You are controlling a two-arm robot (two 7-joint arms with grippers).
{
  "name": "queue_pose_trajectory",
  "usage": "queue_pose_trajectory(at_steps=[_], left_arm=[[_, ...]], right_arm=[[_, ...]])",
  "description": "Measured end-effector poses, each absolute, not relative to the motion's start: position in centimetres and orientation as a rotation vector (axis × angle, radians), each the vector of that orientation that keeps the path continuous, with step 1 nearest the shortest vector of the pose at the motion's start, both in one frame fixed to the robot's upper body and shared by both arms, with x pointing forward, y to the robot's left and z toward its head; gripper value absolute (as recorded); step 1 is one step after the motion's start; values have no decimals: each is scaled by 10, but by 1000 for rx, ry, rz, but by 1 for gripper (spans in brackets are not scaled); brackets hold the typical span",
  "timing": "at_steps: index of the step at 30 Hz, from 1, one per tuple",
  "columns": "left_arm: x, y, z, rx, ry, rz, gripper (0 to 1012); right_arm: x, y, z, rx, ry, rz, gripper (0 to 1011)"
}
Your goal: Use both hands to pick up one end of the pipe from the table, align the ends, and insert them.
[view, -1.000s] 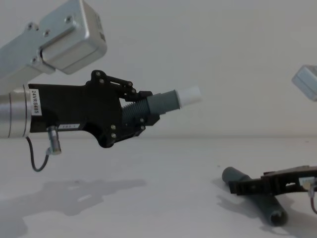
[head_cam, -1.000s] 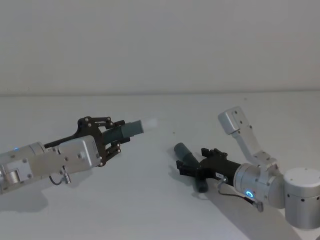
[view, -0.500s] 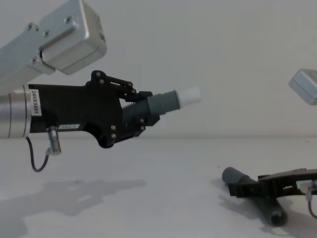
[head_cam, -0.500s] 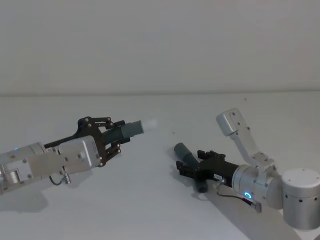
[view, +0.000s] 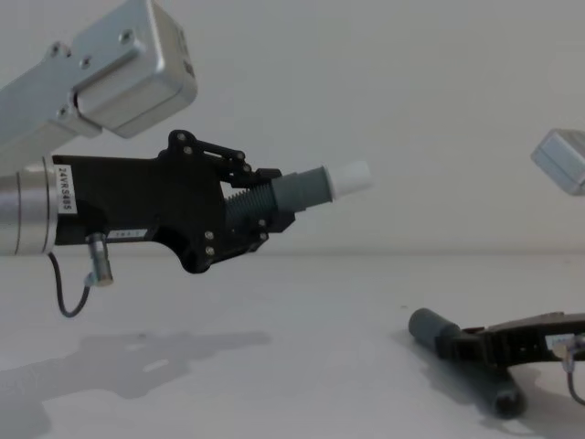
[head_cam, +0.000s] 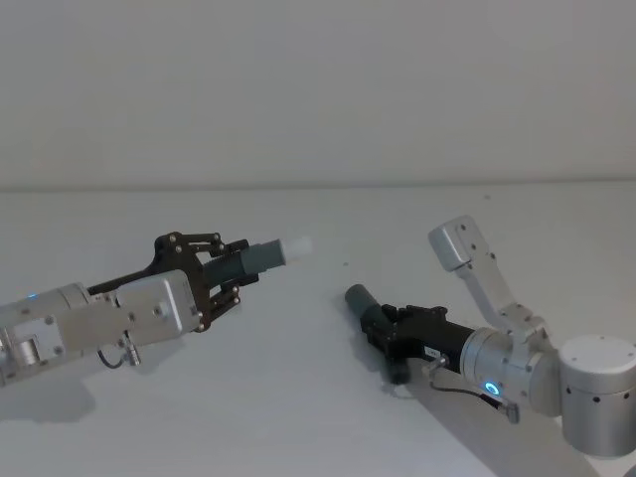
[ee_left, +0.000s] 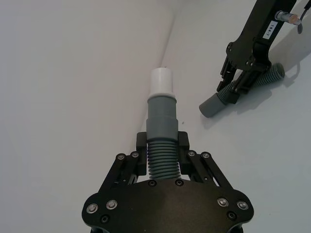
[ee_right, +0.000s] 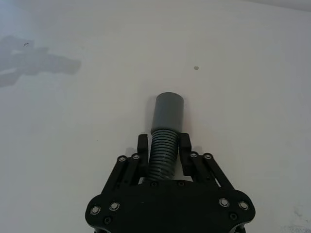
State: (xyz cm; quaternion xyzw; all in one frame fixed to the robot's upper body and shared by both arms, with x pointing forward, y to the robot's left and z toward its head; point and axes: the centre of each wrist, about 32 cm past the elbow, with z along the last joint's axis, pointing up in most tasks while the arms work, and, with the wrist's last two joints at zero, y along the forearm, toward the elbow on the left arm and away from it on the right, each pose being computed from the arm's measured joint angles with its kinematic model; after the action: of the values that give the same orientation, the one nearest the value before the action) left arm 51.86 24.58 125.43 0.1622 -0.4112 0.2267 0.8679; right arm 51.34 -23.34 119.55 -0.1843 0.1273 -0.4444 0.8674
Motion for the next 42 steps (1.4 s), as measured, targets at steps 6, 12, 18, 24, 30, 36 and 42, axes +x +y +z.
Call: queue_pose_trajectory(at_steps=[6, 12, 18, 24, 30, 36, 42], left_arm=[[519, 246, 1254, 340, -861, 475, 327], [519, 246, 1254, 340, -861, 475, 327], [519, 246, 1254, 340, -861, 475, 327], [519, 246, 1254, 340, -861, 475, 327], [519, 246, 1254, 339, -861, 475, 327], [519, 246, 1254, 339, -861, 475, 327], [519, 246, 1254, 340, -861, 475, 327]], right_arm=[[513, -233, 1195, -386, 266, -930, 252], [513, -234, 1196, -385, 262, -930, 227], [512, -239, 1199, -388, 218, -925, 226], [510, -247, 1206, -398, 132, -906, 226], [508, -256, 1214, -405, 41, -877, 226], [505, -268, 1225, -417, -78, -834, 226], [502, -282, 1238, -432, -222, -770, 226]])
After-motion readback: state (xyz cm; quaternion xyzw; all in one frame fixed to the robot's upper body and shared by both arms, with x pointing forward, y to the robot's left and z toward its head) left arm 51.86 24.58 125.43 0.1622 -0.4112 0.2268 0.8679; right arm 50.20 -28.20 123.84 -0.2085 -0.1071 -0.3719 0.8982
